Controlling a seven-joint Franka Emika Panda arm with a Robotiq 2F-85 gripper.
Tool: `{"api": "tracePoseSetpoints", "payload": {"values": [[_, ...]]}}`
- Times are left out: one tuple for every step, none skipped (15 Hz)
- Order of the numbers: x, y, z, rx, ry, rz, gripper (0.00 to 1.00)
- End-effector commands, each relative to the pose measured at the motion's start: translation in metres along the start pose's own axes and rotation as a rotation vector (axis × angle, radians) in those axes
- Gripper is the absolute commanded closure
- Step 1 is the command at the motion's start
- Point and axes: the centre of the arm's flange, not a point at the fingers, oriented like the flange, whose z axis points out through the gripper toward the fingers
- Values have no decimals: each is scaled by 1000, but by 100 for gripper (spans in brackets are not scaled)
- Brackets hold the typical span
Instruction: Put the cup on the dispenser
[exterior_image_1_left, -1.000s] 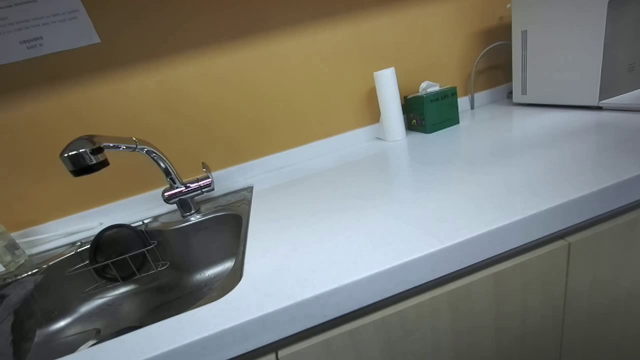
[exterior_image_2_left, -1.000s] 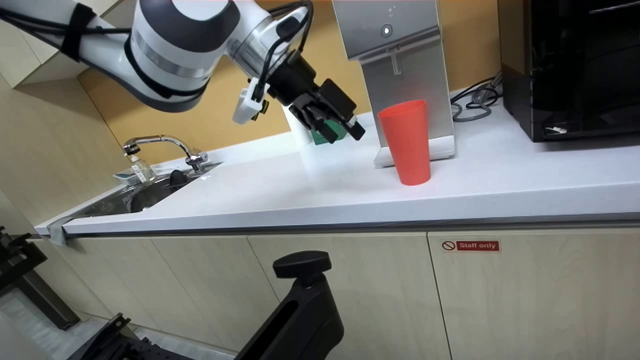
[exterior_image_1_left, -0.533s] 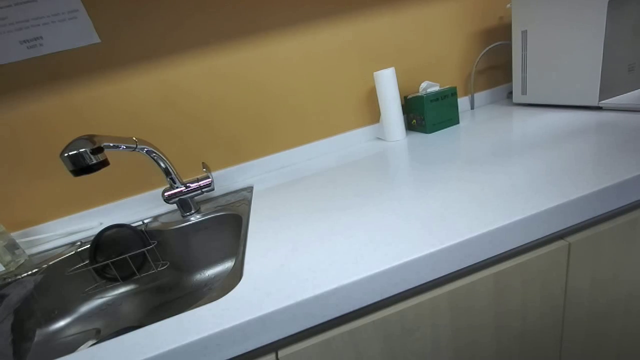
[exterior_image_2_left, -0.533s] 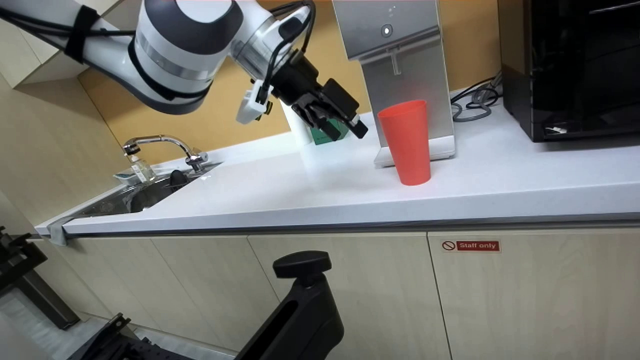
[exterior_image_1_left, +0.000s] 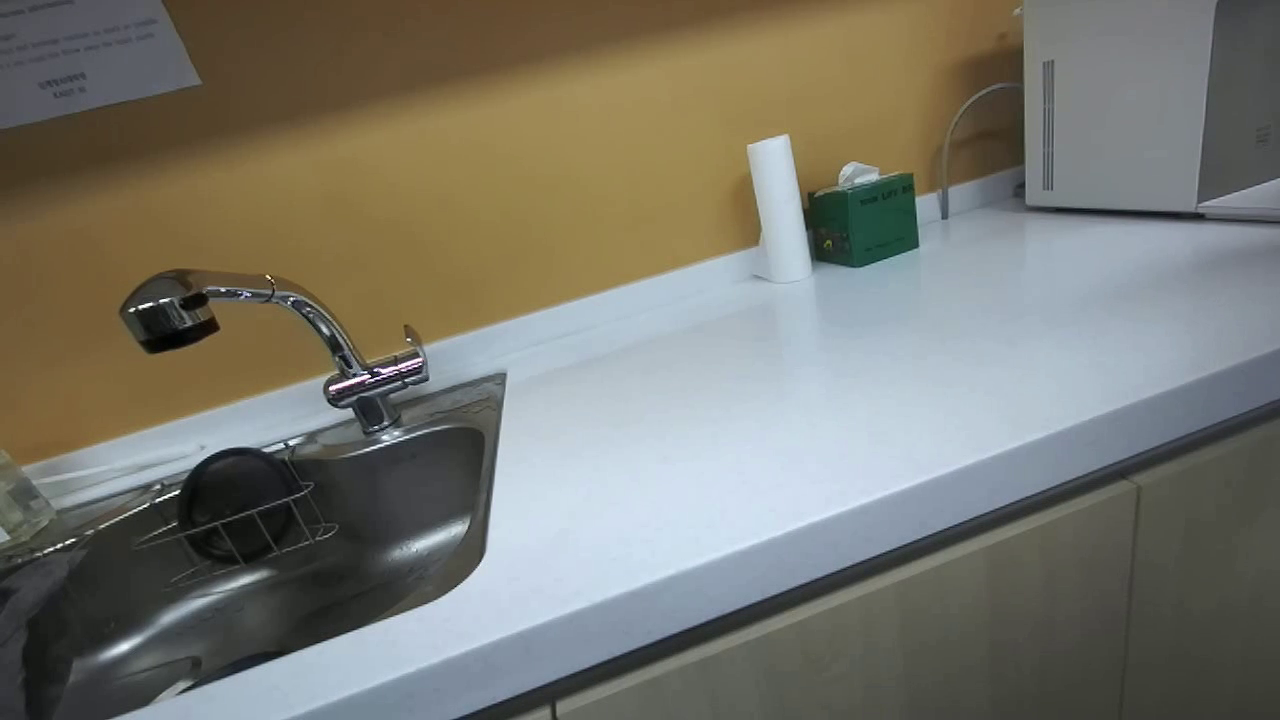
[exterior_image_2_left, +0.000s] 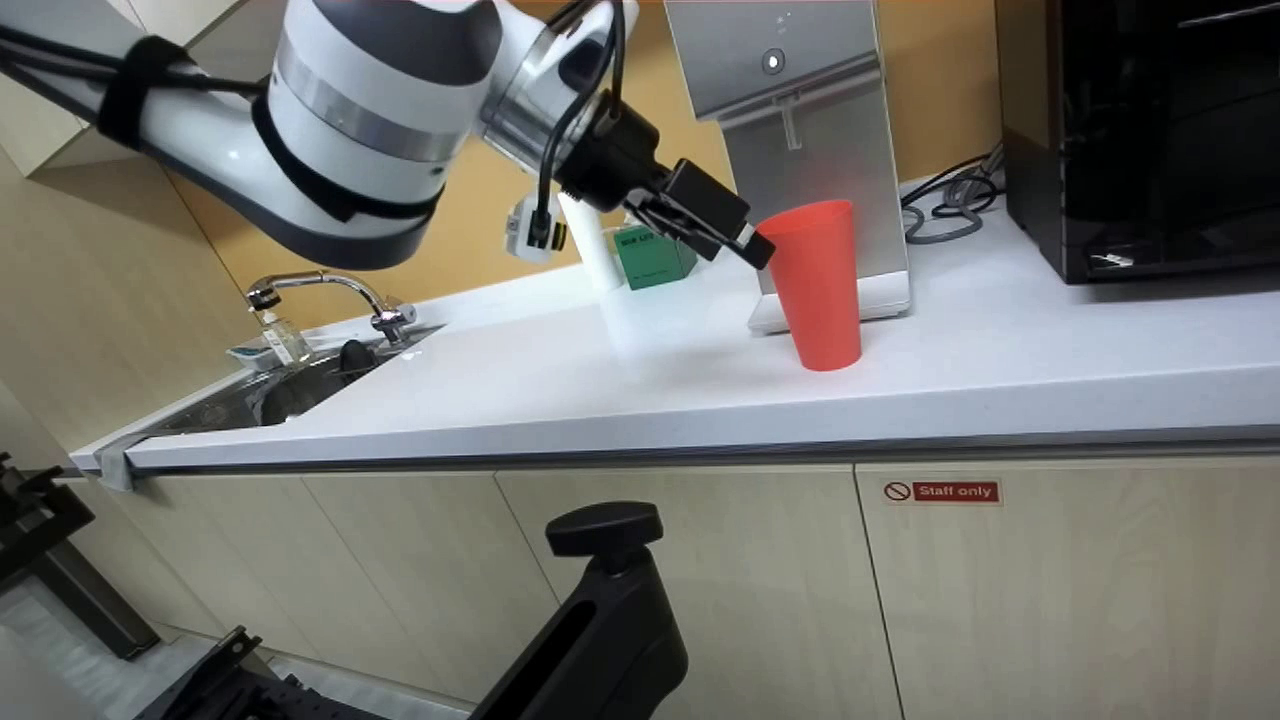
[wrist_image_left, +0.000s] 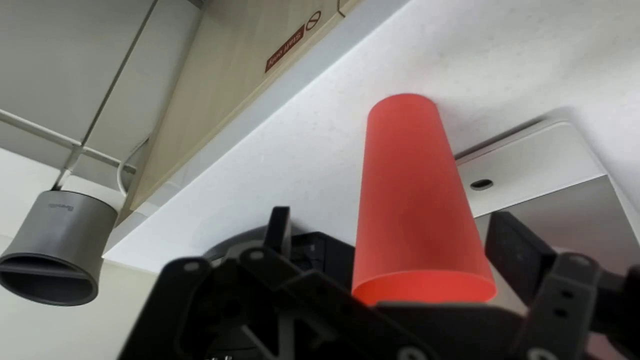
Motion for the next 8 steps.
{"api": "tracePoseSetpoints", "payload": {"values": [[-20,-9,19,-4,71,86,0],[-21,-9,21,9,71,101,0],[-23,-12,23,24,69,113,0],[-25,-15,25,39,66,118,0],[-28,-19,28,49,62,120,0],[-30,-23,30,55,62,125,0],[-31,-23,28,56,43,122,0],[-18,-13,8,45,29,97,0]]}}
